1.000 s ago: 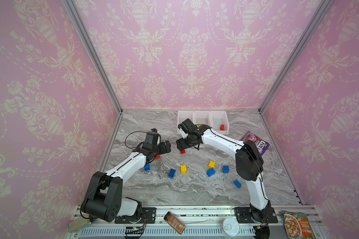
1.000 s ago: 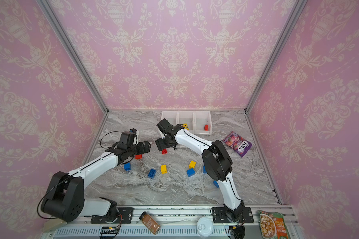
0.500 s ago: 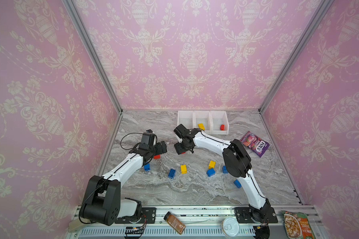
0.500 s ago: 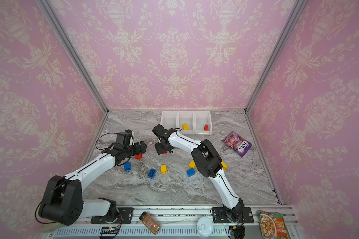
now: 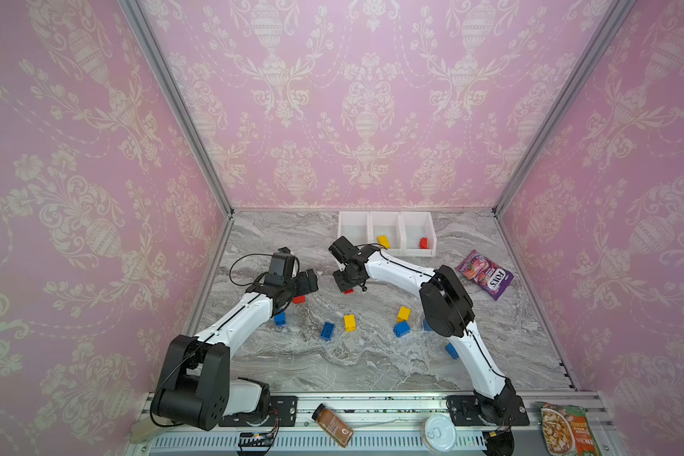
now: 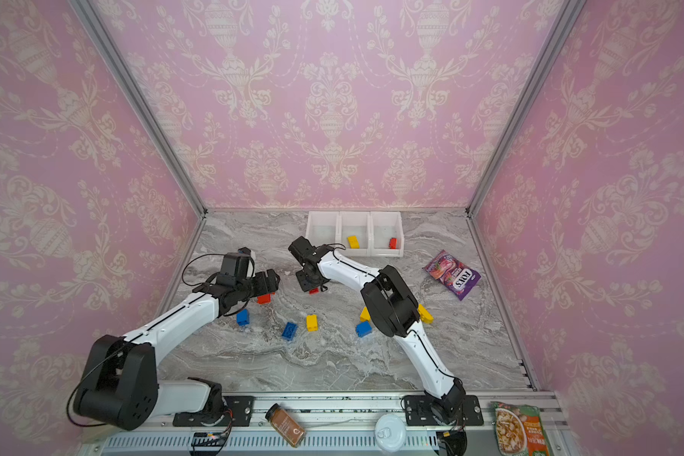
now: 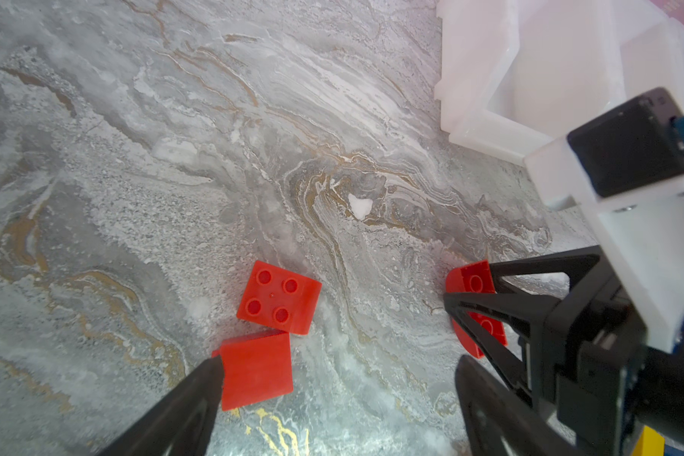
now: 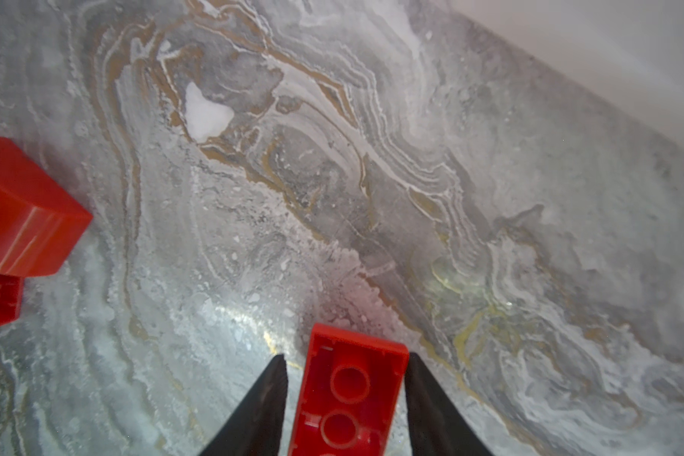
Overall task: Sort the legos into containers by color
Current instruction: 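Carry the long red brick with the right gripper into the red-brick compartment and release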
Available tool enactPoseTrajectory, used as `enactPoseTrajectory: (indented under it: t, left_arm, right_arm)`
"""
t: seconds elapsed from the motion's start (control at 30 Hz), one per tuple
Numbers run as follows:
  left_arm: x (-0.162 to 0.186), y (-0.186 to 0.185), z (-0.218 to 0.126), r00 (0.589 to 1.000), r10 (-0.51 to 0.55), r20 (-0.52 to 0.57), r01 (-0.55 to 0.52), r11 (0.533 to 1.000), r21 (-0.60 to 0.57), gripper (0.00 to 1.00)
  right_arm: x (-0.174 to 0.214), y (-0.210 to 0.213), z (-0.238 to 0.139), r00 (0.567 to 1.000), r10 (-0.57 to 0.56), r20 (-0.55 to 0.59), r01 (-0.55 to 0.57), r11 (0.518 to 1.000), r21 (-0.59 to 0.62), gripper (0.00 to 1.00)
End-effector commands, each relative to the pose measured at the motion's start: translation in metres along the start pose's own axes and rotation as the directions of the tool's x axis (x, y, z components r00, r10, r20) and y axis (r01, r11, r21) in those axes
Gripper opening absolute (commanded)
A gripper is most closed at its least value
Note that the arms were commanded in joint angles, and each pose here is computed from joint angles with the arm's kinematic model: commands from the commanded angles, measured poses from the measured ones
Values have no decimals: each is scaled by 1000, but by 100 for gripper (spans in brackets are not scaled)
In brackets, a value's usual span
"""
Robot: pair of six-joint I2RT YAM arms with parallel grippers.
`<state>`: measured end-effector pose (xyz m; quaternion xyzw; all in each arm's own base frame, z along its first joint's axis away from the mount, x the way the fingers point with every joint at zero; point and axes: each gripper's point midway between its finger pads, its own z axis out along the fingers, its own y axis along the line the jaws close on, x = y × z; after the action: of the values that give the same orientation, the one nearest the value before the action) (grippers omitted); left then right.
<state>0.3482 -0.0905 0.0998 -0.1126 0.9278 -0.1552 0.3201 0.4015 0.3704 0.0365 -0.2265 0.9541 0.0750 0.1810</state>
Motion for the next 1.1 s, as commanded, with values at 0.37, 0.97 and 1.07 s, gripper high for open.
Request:
enactPoseTrajectory:
  t: [0.37, 0.97, 1.07]
  left_arm:
    - [2, -1, -2, 1000, -18, -5, 18, 1000, 21, 94]
    - [1, -19, 2, 1000, -6, -15, 8, 993, 118, 94]
    - [1, -21, 2, 1000, -5, -16, 7, 992, 128, 94]
  right_arm:
    - [4, -3, -6, 1000, -8, -8, 8, 1000, 22, 35]
    - [-32, -93, -126, 965, 122, 231, -137, 989, 50, 35]
    - [-37, -123, -138, 955, 151, 255, -174, 982, 73, 35]
